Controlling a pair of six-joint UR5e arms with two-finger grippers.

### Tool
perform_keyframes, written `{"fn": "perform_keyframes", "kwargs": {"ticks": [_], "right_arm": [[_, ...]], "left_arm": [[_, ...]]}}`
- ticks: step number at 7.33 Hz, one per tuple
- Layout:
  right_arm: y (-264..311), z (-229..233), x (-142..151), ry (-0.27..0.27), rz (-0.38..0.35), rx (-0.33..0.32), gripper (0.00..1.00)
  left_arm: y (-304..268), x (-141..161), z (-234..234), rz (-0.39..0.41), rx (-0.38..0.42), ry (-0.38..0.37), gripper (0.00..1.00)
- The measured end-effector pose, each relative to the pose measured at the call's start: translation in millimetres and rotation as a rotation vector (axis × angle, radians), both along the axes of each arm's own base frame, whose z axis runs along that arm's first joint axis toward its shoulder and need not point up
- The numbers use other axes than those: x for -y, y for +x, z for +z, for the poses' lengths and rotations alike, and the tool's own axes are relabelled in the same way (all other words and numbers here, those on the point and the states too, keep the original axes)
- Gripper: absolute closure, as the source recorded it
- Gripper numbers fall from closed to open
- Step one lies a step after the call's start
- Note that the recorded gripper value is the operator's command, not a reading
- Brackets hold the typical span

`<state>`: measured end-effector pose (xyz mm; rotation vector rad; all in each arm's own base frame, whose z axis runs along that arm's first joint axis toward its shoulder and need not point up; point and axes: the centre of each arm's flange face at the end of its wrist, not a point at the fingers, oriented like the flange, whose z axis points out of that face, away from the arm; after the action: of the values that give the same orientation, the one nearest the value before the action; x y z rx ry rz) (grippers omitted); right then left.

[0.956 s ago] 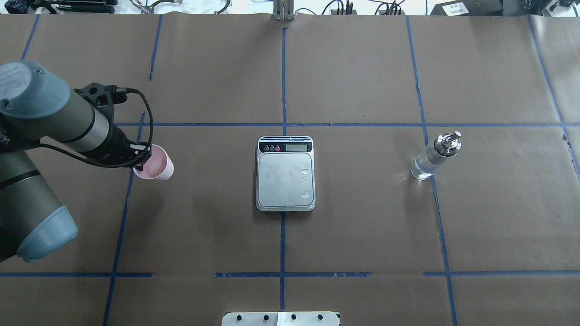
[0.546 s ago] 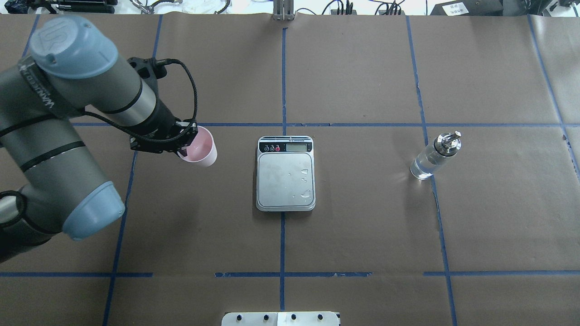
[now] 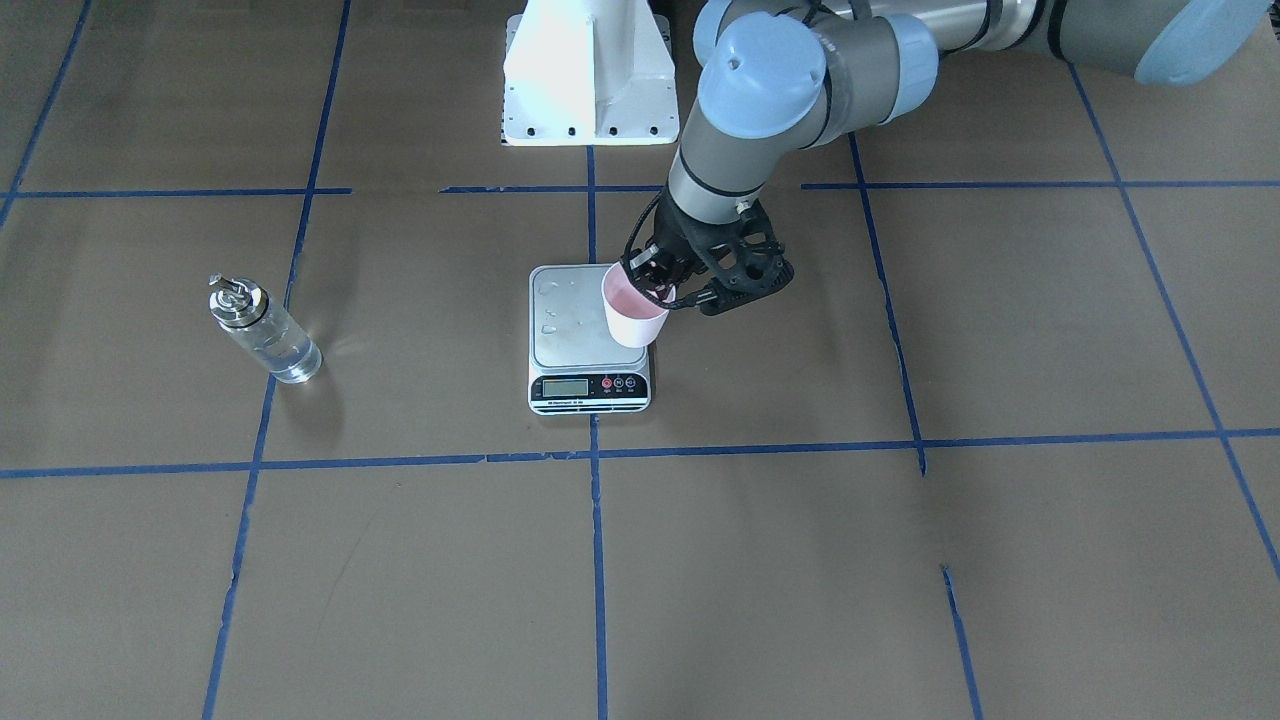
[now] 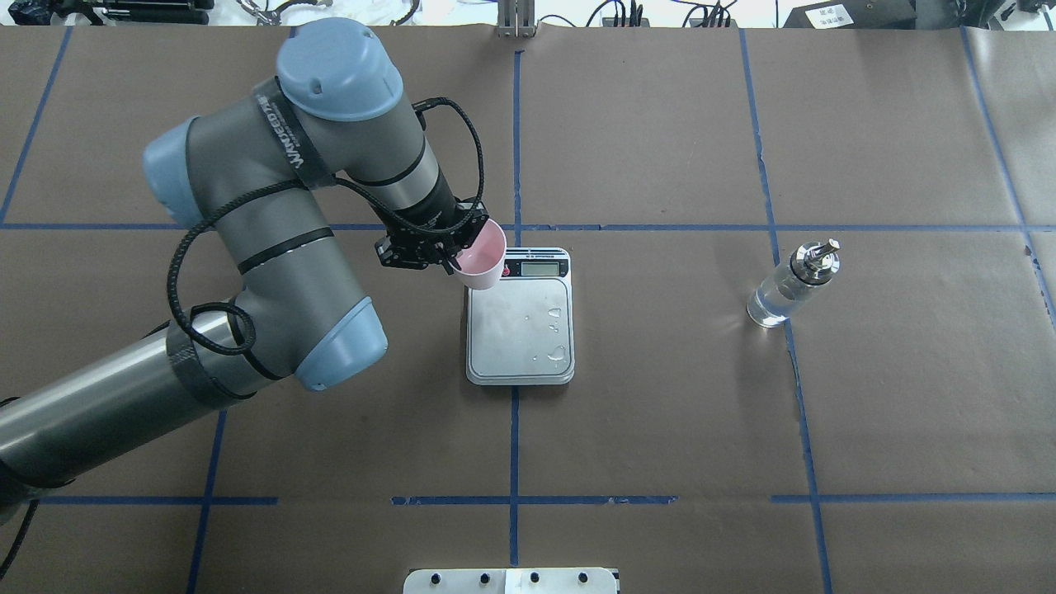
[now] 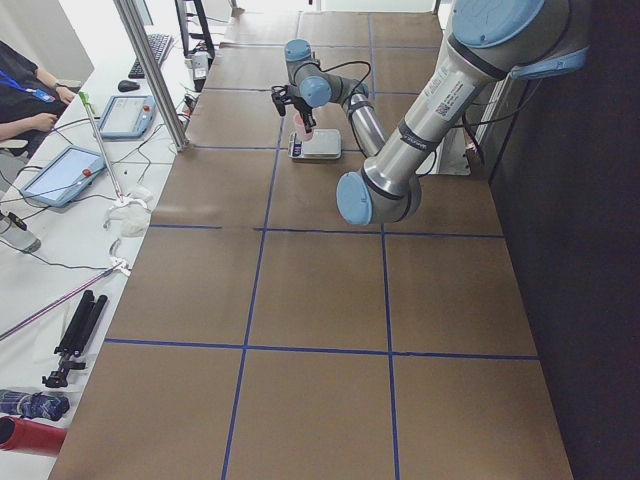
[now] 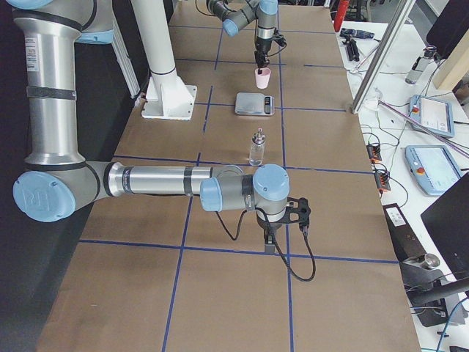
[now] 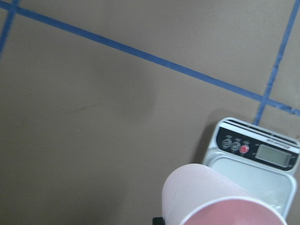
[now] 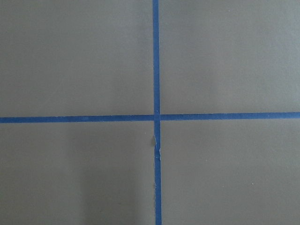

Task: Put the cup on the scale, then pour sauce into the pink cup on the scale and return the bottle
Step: 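Carry the pink cup with the left gripper over the scale, then lower the pink cup onto the scale and open the left gripper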

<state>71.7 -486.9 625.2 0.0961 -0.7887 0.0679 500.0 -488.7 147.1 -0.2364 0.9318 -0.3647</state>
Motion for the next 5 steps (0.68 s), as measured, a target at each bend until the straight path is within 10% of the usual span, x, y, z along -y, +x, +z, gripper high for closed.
{"fn": "perform_keyframes", "kwargs": {"ticks": [5], "right_arm": [[-1.6,-3.3,0.7,0.006,-0.004,0.001,0.00]], "left_arm": [[52.7,-17.7,-8.7,0.054,0.011,-0.013,1.00]]}}
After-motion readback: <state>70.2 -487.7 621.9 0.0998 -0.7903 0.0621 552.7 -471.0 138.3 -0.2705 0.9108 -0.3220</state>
